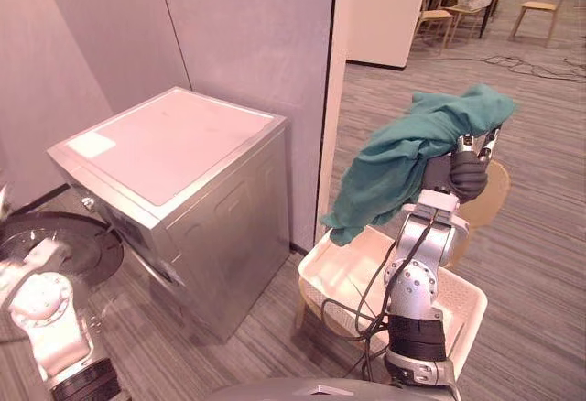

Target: Pick up the laundry basket with both hands and put the clothes into the washing machine.

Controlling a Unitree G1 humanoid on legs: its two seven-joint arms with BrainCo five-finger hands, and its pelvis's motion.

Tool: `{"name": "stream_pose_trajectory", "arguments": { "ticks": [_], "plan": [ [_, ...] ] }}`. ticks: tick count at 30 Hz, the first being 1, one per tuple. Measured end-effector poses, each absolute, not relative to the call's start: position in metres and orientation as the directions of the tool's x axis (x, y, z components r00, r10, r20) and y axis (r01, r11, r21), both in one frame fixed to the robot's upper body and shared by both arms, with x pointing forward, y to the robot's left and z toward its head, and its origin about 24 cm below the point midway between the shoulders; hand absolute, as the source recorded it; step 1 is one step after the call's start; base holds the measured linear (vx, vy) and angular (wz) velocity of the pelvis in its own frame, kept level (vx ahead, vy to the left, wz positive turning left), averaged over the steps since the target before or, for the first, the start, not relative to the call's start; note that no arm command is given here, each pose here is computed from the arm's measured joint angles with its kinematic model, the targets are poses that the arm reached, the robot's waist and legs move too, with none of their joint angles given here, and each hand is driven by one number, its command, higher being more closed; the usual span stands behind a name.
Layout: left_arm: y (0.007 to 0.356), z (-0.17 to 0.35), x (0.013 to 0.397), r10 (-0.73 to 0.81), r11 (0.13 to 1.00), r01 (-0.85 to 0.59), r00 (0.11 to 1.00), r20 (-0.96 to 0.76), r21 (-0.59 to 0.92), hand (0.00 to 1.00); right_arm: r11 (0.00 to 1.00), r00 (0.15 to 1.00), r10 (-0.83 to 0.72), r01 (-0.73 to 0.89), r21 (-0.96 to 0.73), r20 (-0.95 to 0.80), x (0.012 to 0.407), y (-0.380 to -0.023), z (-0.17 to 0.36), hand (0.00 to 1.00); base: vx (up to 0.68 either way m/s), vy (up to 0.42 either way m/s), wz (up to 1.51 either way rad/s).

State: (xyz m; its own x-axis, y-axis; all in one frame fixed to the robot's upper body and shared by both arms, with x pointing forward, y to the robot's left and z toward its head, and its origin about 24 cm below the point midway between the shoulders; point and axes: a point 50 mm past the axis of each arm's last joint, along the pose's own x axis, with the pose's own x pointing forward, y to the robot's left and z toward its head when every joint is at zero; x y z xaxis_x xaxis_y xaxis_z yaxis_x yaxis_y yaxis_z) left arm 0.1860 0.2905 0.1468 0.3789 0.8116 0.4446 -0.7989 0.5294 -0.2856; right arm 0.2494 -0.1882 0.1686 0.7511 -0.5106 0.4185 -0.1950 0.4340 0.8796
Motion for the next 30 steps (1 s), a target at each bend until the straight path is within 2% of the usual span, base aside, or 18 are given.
{"name": "stream_pose_trajectory", "arguments": {
  "ticks": [4,8,9,15,17,22,30],
  "plan": [
    [0.226,0.176,0.224,0.516,0.847,-0.469,0.617,0.594,-0.248,0.00,0.458,0.747,-0.433,-0.299,0.837,0.504,0.247,-0.173,0.188,1.00,-0.02,-0.015,-0.31],
    [0.176,0.190,0.249,0.282,0.955,-0.148,0.714,0.641,-0.256,0.00,0.448,0.711,-0.374,-0.424,0.787,0.596,0.238,-0.160,0.211,1.00,0.00,-0.001,-0.30],
    [0.152,0.188,0.262,0.173,0.973,-0.034,0.758,0.629,-0.227,0.00,0.444,0.699,-0.353,-0.460,0.769,0.622,0.236,-0.155,0.217,1.00,0.02,0.000,-0.28],
    [0.068,0.162,0.306,-0.188,0.950,0.279,0.871,0.455,-0.142,0.00,0.429,0.700,-0.309,-0.502,0.751,0.644,0.237,-0.143,0.225,1.00,0.00,-0.001,-0.13],
    [0.050,0.159,0.312,-0.248,0.939,0.322,0.876,0.413,-0.119,0.00,0.424,0.714,-0.296,-0.497,0.757,0.635,0.238,-0.139,0.225,1.00,0.00,0.003,-0.19],
    [0.011,0.159,0.315,-0.386,0.900,0.433,0.848,0.364,-0.054,0.00,0.415,0.731,-0.272,-0.497,0.762,0.626,0.238,-0.133,0.224,1.00,-0.01,-0.001,-0.10],
    [-0.053,0.161,0.293,-0.593,0.788,0.614,0.737,0.324,0.043,0.00,0.378,0.736,-0.263,-0.516,0.768,0.624,0.238,-0.125,0.226,1.00,-0.02,-0.001,-0.02]
  ]
}}
